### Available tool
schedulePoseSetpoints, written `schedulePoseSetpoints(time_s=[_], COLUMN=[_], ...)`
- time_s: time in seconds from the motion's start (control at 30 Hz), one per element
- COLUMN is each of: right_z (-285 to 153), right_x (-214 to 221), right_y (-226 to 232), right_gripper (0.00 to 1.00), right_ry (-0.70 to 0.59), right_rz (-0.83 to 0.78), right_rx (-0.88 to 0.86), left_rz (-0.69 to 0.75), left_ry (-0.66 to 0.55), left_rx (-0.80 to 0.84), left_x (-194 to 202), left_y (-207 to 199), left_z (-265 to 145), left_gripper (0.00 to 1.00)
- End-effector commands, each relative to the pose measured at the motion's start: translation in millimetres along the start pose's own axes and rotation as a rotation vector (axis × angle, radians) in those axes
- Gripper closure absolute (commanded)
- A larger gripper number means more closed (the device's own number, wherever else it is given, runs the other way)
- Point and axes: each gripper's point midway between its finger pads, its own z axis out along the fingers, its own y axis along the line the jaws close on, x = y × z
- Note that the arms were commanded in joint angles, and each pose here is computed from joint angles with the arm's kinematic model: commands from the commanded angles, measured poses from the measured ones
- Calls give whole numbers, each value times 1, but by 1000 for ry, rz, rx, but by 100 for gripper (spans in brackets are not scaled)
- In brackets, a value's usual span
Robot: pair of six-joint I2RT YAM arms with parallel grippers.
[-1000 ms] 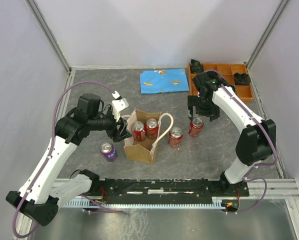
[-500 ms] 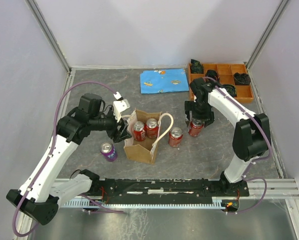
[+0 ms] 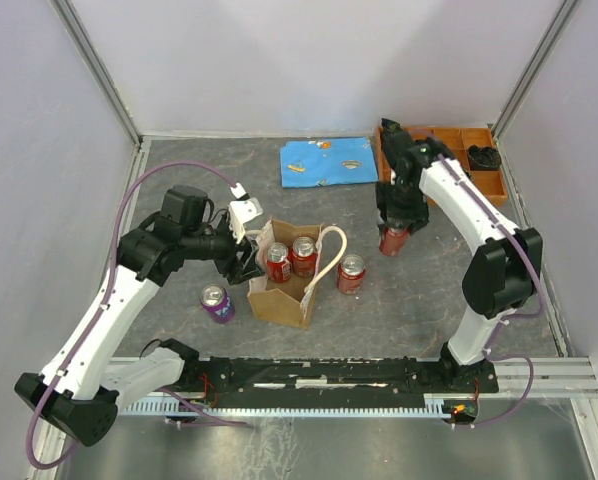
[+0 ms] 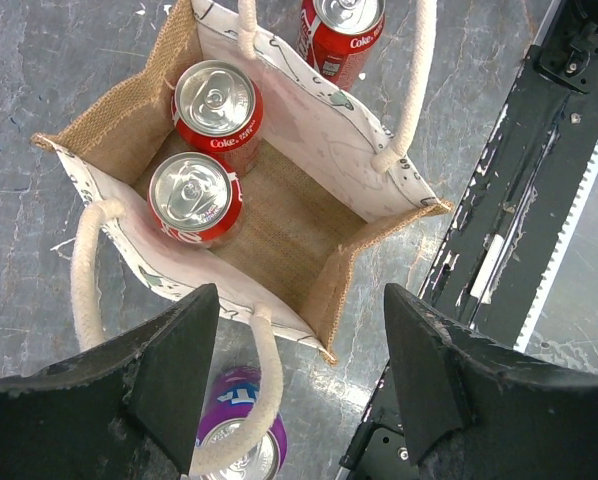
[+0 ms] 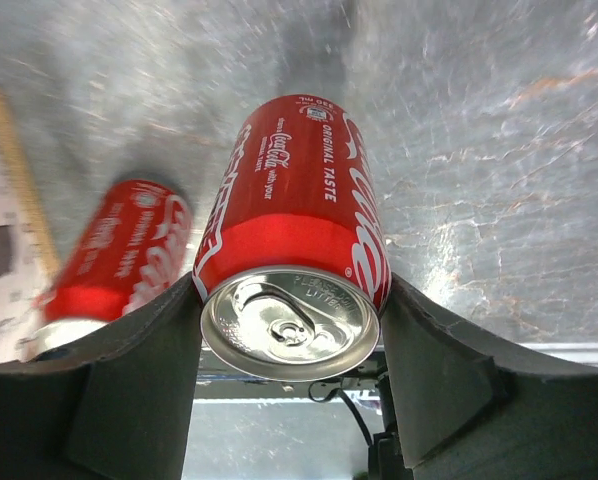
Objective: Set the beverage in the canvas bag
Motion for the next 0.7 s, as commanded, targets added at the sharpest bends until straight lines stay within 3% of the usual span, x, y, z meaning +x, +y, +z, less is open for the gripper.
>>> schedulePoseSetpoints(time_s=[0.0, 0.13, 0.3, 0.47, 0.67], right_z=[-97, -159, -202, -220, -216], right_x=[-56, -84, -88, -61, -24], right_y=[24, 52, 107, 162, 193], right_gripper=[100, 100, 100, 100, 100], right_ry=[-285, -419, -491, -514, -483], right_rz=[-7, -37, -129, -254, -347], right_rx=[-157, -298, -452, -549, -591], left_rz=[34, 208, 399, 443, 476], left_ry=[-32, -9, 52, 74, 85], left_rx=[5, 63, 68, 96, -9], left_x=[-8, 3, 20, 32, 42], left_y=[-1, -19, -23, -25, 1], left_z=[-1, -2, 3, 10, 32], left_gripper=[27, 29, 28, 28, 24])
